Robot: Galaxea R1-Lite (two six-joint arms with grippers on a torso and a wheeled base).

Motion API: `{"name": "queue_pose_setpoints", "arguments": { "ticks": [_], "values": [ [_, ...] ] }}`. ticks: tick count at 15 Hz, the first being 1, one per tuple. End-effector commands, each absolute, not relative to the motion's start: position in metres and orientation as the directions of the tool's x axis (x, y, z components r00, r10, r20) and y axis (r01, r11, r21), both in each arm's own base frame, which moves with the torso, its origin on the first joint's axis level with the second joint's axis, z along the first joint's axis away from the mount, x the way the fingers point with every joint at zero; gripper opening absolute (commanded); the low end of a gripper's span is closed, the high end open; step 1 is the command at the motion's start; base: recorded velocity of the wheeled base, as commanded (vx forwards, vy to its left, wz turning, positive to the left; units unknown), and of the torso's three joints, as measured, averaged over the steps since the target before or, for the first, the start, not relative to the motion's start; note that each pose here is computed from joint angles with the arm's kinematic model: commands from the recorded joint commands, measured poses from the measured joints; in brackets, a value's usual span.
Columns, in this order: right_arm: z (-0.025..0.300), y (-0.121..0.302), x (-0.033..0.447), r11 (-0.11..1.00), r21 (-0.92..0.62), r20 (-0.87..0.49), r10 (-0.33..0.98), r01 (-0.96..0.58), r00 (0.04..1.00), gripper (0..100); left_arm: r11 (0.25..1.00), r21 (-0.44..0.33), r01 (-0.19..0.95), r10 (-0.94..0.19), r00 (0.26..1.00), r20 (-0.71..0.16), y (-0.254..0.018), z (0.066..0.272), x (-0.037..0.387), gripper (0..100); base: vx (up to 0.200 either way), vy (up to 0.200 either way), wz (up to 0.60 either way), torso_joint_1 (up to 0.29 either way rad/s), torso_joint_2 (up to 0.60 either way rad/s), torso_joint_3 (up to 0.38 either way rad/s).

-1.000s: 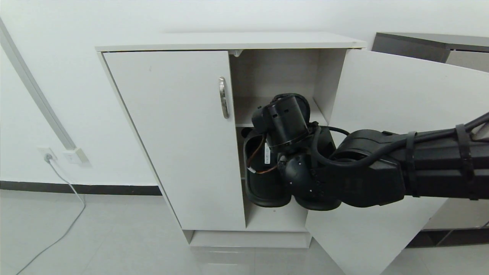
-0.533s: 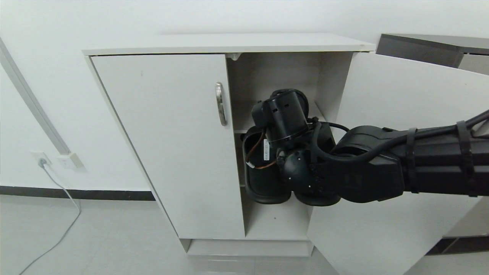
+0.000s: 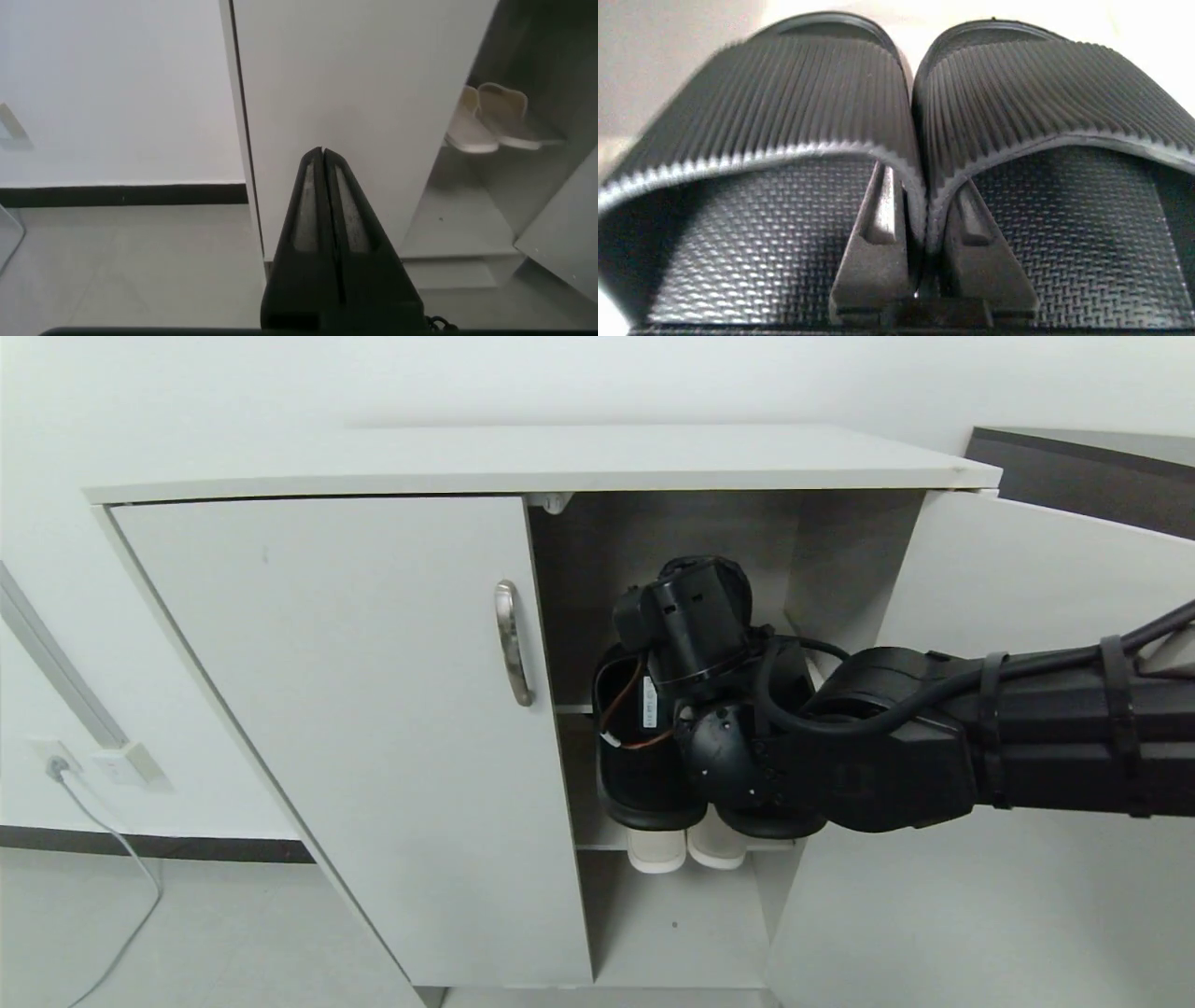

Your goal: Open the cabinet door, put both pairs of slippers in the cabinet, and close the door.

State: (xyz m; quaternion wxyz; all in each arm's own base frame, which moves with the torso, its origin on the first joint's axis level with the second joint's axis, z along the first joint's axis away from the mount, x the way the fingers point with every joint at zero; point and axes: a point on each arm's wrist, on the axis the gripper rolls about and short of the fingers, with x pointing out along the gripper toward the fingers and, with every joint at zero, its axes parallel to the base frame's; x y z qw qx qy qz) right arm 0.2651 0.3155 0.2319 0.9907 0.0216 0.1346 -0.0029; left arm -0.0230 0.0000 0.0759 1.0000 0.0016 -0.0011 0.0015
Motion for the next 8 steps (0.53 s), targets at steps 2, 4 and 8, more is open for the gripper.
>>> {"name": "queue_pose_setpoints", "arguments": {
  "ticks": [2,4,8],
  "values": [
    [0.228,0.317,0.270,0.999,0.049,-0.260,-0.005,0.018,0.966,0,1.000,0.003,-0.003,0.003,1.000,0.002,0.000,0.076,-0.023,0,0.000,0.000,0.00,0.000,0.00,0.000],
    [0.224,0.314,0.278,0.999,0.029,-0.264,-0.024,0.033,0.964,0,1.000,0.003,-0.005,0.005,1.000,0.002,0.000,0.076,-0.023,0,0.000,0.000,0.00,0.000,0.00,0.000],
    [0.217,0.314,0.301,0.999,0.014,-0.216,-0.046,0.050,0.975,0,1.000,0.002,-0.005,0.005,1.000,0.002,0.000,0.076,-0.023,0,0.000,0.000,0.00,0.000,0.00,0.000]
  ]
}}
